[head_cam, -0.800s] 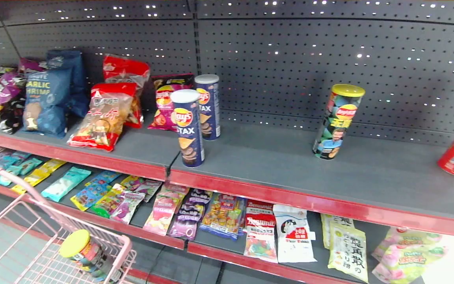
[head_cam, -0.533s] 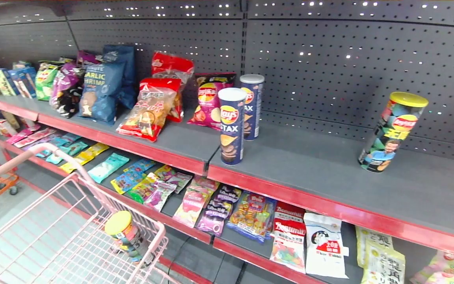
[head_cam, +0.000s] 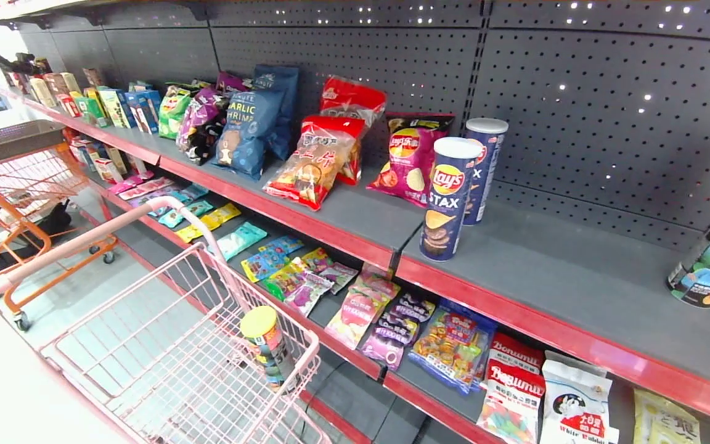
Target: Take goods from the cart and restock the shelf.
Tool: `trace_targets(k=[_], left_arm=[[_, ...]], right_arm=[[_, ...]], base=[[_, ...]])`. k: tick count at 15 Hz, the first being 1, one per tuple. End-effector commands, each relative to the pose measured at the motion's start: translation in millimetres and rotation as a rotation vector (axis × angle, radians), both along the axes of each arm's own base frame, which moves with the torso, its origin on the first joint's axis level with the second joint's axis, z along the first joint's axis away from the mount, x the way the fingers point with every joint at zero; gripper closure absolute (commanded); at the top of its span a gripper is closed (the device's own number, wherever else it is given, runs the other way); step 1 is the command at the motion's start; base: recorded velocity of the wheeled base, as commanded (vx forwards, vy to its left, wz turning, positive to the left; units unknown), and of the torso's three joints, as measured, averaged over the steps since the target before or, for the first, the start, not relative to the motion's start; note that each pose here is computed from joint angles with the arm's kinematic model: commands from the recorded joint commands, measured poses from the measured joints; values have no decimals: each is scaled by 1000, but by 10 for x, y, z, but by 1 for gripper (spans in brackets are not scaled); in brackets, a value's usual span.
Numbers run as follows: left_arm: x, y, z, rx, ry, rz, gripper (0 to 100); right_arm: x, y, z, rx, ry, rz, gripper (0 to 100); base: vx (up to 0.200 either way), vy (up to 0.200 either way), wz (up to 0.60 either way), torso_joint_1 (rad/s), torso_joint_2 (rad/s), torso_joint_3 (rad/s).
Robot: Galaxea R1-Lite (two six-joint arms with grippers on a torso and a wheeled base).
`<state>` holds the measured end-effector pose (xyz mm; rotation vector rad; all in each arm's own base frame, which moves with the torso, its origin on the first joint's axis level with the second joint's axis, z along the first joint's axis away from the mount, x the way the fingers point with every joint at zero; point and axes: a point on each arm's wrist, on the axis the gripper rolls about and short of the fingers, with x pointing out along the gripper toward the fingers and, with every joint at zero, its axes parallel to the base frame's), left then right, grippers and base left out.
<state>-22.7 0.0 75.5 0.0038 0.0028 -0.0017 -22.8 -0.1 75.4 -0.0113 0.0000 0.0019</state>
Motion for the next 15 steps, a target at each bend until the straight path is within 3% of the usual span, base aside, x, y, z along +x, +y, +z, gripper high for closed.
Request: trace_targets(k=[1, 15], left_arm=[[0, 0, -2, 1, 0, 0, 0], [0, -1, -2, 1, 0, -3, 0]], right_arm=[[0, 0, 1, -1, 0, 0, 0], [0, 0, 1, 4, 0, -2, 0]], base=[[0, 0, 0, -149, 334, 183], [0, 0, 0, -162, 411, 246]])
